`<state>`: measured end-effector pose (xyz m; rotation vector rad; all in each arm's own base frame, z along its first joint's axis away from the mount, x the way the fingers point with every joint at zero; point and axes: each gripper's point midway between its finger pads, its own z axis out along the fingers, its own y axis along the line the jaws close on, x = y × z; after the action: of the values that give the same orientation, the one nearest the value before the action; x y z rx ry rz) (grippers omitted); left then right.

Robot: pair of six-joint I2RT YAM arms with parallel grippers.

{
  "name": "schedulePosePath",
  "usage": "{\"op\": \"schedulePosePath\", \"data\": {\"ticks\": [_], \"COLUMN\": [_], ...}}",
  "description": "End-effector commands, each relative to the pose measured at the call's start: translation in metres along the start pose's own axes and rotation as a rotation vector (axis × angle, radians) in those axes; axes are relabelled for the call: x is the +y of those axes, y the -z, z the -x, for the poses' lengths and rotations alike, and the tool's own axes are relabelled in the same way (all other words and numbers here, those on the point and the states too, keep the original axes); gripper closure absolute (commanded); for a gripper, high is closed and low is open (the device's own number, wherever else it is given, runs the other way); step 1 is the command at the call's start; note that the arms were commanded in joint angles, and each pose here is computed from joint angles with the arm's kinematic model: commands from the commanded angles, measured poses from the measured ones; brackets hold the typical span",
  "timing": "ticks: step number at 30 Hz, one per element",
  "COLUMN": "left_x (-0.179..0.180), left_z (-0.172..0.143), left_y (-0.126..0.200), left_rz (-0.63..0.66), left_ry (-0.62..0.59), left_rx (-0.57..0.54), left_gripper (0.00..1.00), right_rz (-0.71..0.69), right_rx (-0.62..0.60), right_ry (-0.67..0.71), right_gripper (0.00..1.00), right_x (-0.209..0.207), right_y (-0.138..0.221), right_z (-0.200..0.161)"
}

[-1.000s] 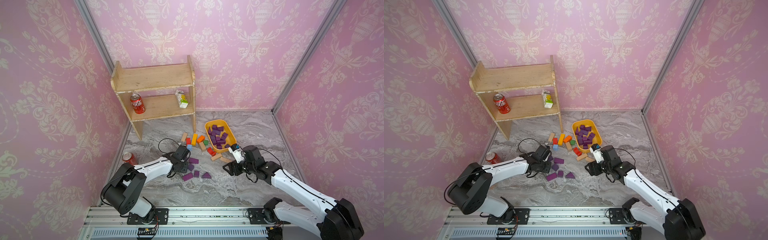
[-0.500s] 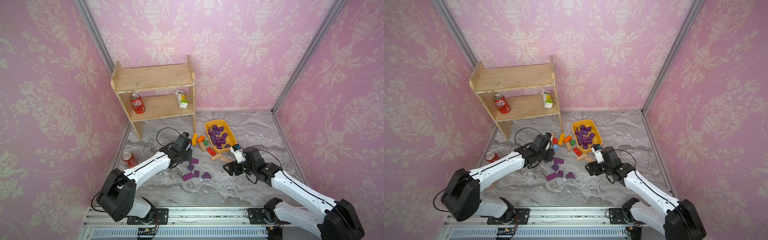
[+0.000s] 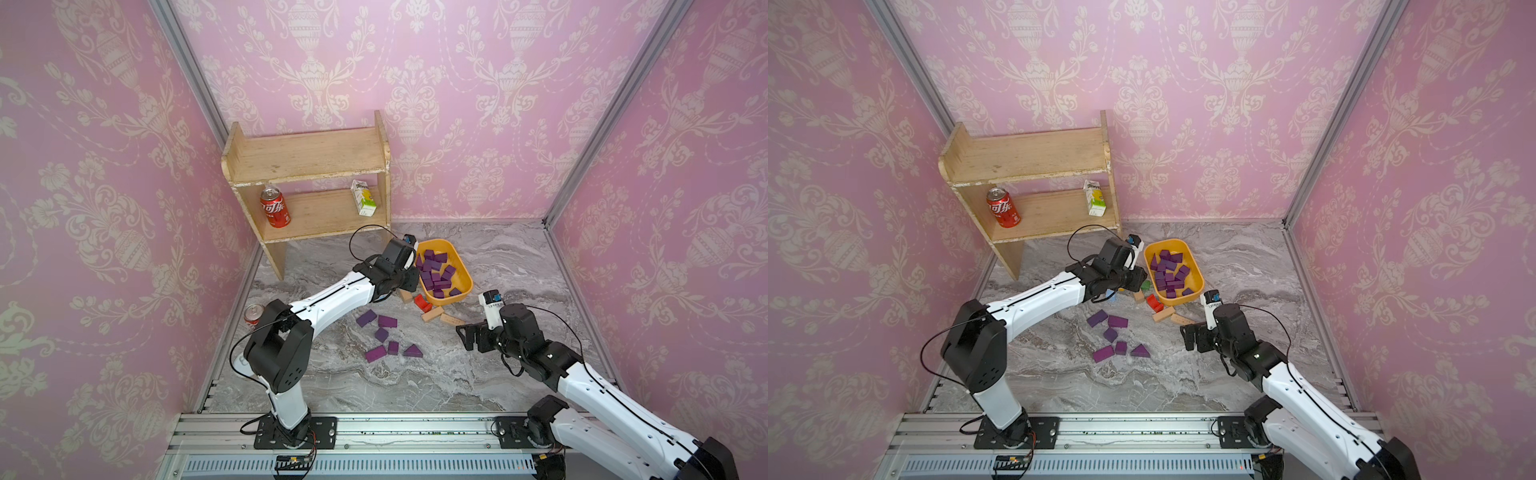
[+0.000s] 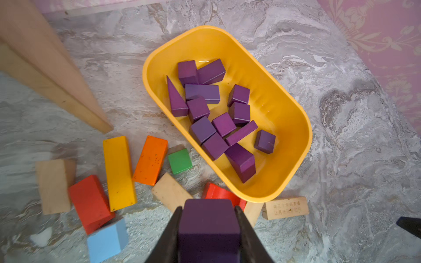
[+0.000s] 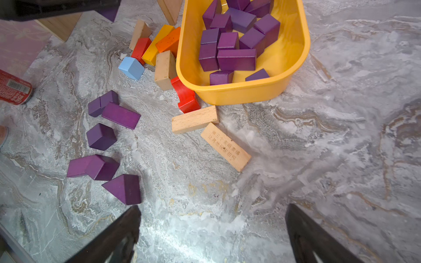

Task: Pick purple bricks into the storage bin
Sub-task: Place the building block in the storage box.

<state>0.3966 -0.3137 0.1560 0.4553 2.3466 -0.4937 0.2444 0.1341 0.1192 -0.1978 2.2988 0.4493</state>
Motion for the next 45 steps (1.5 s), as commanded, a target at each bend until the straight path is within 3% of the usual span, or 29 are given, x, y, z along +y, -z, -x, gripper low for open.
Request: {"op": "schedulePosePath", "data": {"ticks": [1,13,22,25,27,30,38,45], "left_x": [-0.032,-0.066,-0.071,-0.073,-0.071,-0.068,-0.061,-0.031], "left_z": [0.025,0.021,0.012,0.012,0.013,0.015,0.033,0.049], "left_y": [-0.011,-0.071,-0.108,-0.111,-0.111,-0.108,-0.081,0.007], "left_rz": [-0.094,-0.147,-0.135,-0.136,-0.123,-0.106,-0.056,0.057], "left_ry": [-0.035,-0.020,-0.008,-0.008,0.002,-0.003,-0.024,-0.066], "left_rx": [-0.057,0.001,0.059,0.061,0.057,0.050,-0.015,-0.211], "left_gripper": [0.71,0.71,0.69,0.62,0.48,0.36,0.33,0.27], "right_rz": [-0.039,-0.032,-0.036,-0.053,-0.060,-0.059,0.018,0.128], "right_rx": [-0.024,-0.008,-0.014,-0.027,-0.029,-0.018,0.022,0.031], "right_ry": [-0.054,-0.035,-0.046,-0.059,-0.067,-0.072,-0.037,-0.021], "right_gripper": [0.00,0.00,0.00,0.00,0.00,0.00,0.00,0.00], "right_x": [-0.011,-0.014,-0.020,-0.023,-0.026,-0.026,-0.012,0.012], "right_y": [-0.001,-0.006,-0.003,-0.001,-0.002,-0.004,-0.008,-0.003], "right_z": [-0.004,-0.013,-0.019,-0.018,-0.019,-0.021,-0.020,-0.009]}}
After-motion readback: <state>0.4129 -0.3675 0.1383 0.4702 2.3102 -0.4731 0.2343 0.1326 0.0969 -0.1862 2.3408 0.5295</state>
